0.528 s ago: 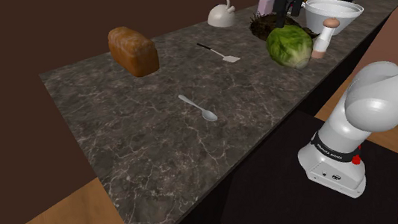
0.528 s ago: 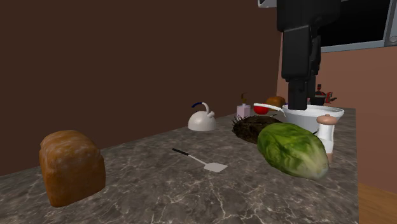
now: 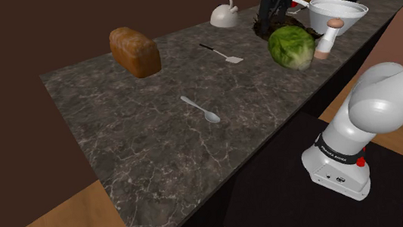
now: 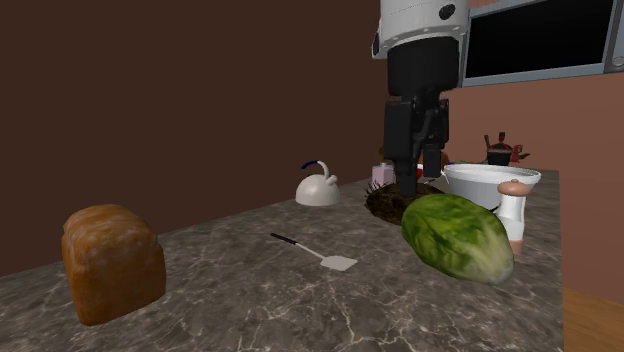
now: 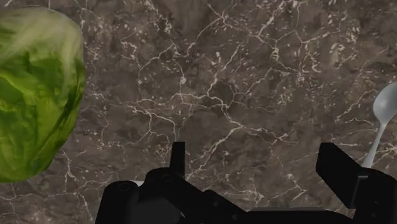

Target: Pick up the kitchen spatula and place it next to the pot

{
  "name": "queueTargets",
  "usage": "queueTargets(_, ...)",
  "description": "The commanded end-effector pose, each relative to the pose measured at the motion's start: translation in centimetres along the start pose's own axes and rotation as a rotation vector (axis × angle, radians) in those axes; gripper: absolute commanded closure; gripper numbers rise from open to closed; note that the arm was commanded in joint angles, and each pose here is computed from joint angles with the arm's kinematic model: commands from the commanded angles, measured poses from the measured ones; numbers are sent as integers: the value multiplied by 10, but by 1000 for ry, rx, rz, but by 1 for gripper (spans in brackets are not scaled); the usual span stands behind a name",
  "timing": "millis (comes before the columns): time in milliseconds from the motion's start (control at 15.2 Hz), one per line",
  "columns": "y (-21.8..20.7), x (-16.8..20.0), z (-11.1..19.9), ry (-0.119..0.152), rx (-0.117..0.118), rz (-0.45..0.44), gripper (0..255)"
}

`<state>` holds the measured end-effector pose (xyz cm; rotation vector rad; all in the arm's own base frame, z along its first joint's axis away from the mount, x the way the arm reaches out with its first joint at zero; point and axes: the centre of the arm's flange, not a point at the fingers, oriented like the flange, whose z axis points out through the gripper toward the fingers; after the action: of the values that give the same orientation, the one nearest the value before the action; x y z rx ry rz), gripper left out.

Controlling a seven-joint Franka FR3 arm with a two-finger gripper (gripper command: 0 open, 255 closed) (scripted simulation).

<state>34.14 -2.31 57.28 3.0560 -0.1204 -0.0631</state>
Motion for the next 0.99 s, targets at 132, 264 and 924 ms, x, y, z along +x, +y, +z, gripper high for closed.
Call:
queueTargets(132, 20, 42, 29, 15, 11, 8, 0)
queueTargets(264, 29, 62, 42, 21, 16, 12, 0)
queueTargets(924, 75, 165, 106, 54, 44, 32, 0)
